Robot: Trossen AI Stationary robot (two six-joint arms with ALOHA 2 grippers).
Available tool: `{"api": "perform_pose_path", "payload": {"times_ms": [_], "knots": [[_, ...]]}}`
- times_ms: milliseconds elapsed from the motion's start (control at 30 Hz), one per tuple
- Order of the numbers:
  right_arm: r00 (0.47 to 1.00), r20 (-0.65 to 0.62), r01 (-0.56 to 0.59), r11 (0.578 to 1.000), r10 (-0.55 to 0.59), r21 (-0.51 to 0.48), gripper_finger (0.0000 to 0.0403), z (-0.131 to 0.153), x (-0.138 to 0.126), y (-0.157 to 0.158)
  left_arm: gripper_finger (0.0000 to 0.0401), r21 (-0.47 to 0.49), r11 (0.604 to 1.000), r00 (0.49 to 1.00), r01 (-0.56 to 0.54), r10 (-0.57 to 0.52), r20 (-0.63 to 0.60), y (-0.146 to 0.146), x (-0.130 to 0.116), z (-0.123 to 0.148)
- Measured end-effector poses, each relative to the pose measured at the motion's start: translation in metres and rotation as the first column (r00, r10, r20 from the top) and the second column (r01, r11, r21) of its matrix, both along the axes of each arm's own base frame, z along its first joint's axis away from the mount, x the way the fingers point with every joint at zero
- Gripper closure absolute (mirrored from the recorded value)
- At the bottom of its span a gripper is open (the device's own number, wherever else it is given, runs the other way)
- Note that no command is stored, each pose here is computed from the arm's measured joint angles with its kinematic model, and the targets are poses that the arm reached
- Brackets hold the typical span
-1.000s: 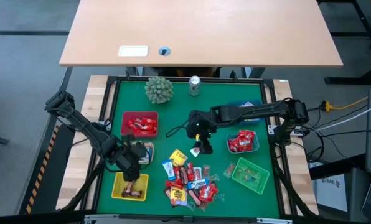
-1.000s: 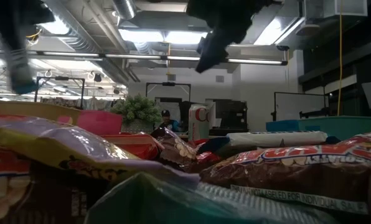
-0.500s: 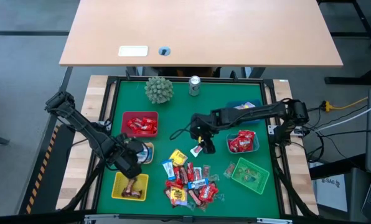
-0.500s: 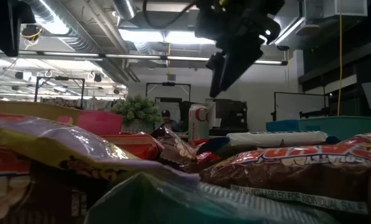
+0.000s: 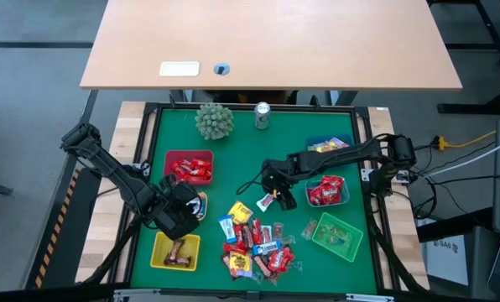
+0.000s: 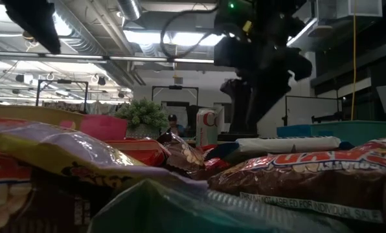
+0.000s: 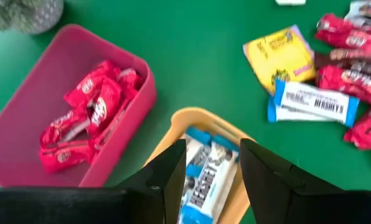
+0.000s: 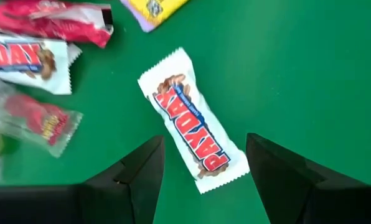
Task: Sort candy
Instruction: Put the white-red chocolate bar into the yellow bin
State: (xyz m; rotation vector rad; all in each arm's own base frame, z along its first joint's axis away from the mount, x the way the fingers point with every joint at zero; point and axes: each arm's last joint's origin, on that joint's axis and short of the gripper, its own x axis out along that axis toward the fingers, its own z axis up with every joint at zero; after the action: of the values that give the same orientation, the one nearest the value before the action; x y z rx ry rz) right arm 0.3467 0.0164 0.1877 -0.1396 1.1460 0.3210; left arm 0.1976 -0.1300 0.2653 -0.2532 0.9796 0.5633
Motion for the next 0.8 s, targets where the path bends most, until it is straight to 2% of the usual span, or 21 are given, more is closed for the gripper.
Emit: {"api": "perform_pose_path", "payload": {"times_ms": [233,567,800], "knots": [[0.999,0.005,-0.047,0.999,0.047,-0.020,0.0178,-0.020,-0.008,0.000,0.0264,0.035,0.999,0.997,-0.015,0.012,0.076,-0.001,0.004,0.002],[0.995,0.080,-0.054,0.997,0.059,-0.054,0.0178,-0.038,-0.013,-0.001,0.0264,0.039,0.999,0.995,-0.017,0.014,0.098,-0.001,0.005,0.002],[0.997,0.043,-0.055,0.997,0.057,-0.051,0.0180,-0.050,-0.023,-0.002,0.0264,0.086,0.995,0.987,0.043,-0.056,0.153,-0.004,0.011,0.005]]}}
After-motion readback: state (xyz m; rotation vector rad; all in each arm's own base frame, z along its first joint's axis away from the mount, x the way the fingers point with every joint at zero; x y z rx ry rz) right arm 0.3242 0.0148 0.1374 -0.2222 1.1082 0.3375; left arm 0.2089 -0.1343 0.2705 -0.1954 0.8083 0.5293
